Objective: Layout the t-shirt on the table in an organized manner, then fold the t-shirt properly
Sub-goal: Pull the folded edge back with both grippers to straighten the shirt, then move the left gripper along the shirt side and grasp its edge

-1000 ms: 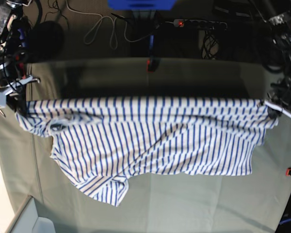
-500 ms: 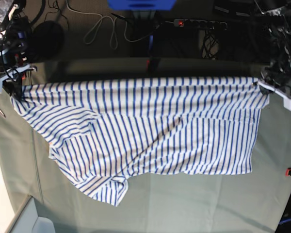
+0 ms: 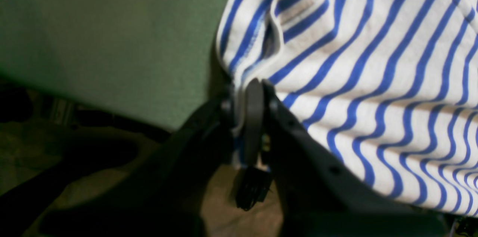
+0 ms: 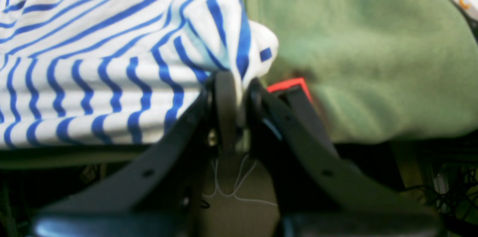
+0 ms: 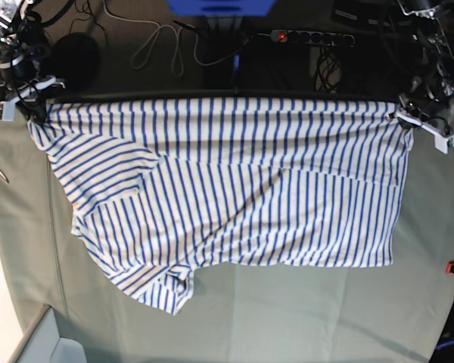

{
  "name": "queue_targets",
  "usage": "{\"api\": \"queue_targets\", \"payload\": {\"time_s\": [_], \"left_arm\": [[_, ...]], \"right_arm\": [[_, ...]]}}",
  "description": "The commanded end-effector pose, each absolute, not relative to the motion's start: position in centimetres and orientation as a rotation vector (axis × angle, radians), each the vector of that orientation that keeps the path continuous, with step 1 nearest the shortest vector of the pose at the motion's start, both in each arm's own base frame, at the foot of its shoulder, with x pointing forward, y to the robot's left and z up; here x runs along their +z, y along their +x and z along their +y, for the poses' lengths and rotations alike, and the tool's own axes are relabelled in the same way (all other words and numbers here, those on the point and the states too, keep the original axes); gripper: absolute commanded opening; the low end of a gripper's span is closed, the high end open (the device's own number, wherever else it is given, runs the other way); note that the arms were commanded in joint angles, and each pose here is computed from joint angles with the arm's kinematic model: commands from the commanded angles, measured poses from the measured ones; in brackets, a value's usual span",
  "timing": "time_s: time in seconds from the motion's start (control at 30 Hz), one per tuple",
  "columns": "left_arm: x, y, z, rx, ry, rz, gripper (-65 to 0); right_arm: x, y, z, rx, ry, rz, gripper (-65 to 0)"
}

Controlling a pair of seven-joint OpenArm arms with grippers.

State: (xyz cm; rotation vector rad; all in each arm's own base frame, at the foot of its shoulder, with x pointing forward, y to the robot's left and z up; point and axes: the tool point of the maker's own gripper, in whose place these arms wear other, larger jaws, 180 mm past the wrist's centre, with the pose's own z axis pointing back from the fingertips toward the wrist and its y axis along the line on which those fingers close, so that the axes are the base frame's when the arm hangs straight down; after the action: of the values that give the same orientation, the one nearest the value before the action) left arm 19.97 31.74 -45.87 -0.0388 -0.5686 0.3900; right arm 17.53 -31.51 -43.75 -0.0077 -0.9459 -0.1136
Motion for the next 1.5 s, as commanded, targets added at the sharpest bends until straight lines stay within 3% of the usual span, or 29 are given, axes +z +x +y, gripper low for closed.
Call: {"api": "queue_targets", "payload": {"time_s": [0.0,0.37,0.43,0.5,0.67,0.73,0.87,1.03,1.23,1.37,1.47], "left_arm": [[-44.7,20.7,33.0,0.385,0.000,-0.610,-64.5],[-44.5,20.3,31.1,0.209,-0.075,-0.611,-64.4],[-44.1,19.6,31.8,0.215,-0.055,-0.616,-61.3],[-43.4,19.3,32.5,0.221,-0.033,-0.628,-52.4],[-41.6,19.7,32.7,0.187,-0.001,-0.669,-20.5],[-40.5,20.5,32.7,0.171,0.015,-0.700,-14.6],[-37.3,23.4,33.0,0.167,0.034,-0.818,-13.6],[-34.2,32.0,32.3,0.219,-0.015,-0.975,-13.6],[-37.2,41.9,28.9,0.187,-0.080,-0.917,-13.5],[-39.2,45.5,28.1,0.253,-0.098,-0.954,-13.5],[-40.7,45.6,30.5,0.357,-0.042,-0.957,-13.4]], "right_arm": [[-42.1,18.2,-32.8,-0.102,-0.043,-0.998,-64.4],[-39.1,18.2,-34.0,-0.074,-0.109,-1.054,-37.8],[-38.4,18.3,-34.2,-0.076,-0.123,-1.070,-34.8],[-37.8,18.5,-34.4,-0.074,-0.137,-1.087,-32.7],[-36.3,19.5,-34.0,-0.041,-0.145,-1.124,-31.9],[-35.7,21.0,-33.1,-0.019,-0.128,-1.153,-31.9],[-34.7,24.3,-31.2,0.020,-0.084,-1.215,-31.8],[-33.9,29.2,-28.5,0.063,-0.014,-1.279,-31.8],[-35.6,34.1,-28.2,0.083,-0.020,-1.234,-31.7],[-36.6,35.5,-28.4,0.077,-0.014,-1.205,-31.7],[-36.9,35.4,-28.4,0.073,-0.010,-1.198,-31.7]]}}
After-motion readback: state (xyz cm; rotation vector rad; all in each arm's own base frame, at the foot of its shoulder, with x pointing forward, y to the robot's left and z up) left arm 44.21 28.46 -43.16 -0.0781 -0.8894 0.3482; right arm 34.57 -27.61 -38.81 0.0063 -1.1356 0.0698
